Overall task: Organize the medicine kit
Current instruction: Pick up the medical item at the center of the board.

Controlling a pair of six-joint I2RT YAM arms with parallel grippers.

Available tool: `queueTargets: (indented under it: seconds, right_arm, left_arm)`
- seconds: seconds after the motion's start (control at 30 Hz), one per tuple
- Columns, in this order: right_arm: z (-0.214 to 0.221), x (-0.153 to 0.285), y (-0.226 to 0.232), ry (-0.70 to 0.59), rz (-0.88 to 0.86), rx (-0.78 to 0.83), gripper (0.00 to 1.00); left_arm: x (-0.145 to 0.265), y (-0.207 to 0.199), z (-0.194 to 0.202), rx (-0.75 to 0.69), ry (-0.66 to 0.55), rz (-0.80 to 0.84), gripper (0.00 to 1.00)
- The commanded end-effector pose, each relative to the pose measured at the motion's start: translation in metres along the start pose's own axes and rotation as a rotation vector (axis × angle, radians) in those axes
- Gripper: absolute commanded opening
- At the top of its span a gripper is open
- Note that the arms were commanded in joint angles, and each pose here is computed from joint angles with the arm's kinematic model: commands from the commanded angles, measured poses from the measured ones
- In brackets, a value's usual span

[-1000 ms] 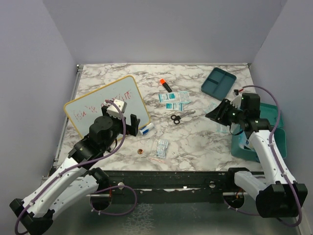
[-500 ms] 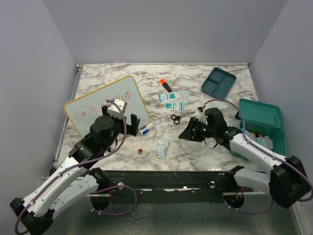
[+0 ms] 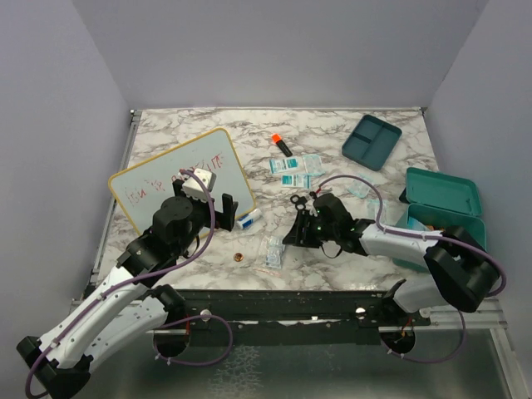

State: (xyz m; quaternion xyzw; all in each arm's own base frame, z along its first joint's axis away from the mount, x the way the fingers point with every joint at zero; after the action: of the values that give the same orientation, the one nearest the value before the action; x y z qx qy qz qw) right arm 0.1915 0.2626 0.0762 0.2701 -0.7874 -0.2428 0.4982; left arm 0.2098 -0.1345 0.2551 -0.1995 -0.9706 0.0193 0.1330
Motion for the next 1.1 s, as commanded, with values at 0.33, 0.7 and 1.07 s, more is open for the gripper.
queueTargets:
  seconds: [0.33,0.7,1.07]
  right_arm:
    - [-0.001,-0.033,-0.01,-0.03,0.072,-0.044,0.47]
    - [0.01,-0.046,-0.014,-0.005,0.146,-0.043,0.34]
    - [-0.007,-0.036,-0.002,-0.058,0.149,-0.013,0.01]
  left_arm:
    - [0.003,0.001,0.001,-0.007,-0.014,0.001,0.99]
    - [0.004,0.001,0.0,-0.004,-0.02,0.006,0.99]
    - [0.004,0.001,-0.001,-0.004,-0.023,0.002,0.99]
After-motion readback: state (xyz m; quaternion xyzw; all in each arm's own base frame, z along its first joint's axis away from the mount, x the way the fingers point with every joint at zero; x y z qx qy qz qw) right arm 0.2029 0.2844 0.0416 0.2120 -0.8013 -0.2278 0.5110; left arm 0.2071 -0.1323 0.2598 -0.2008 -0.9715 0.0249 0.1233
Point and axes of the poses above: each gripper's point midway between its finger pads, its own x axis back along the fingers, its own y axis along the line the jaws close on, z = x × y, the point moved 3 cm from there along x, back along the fingers, and after that the axes turned 1 degree about x, right-handed, at the moved point
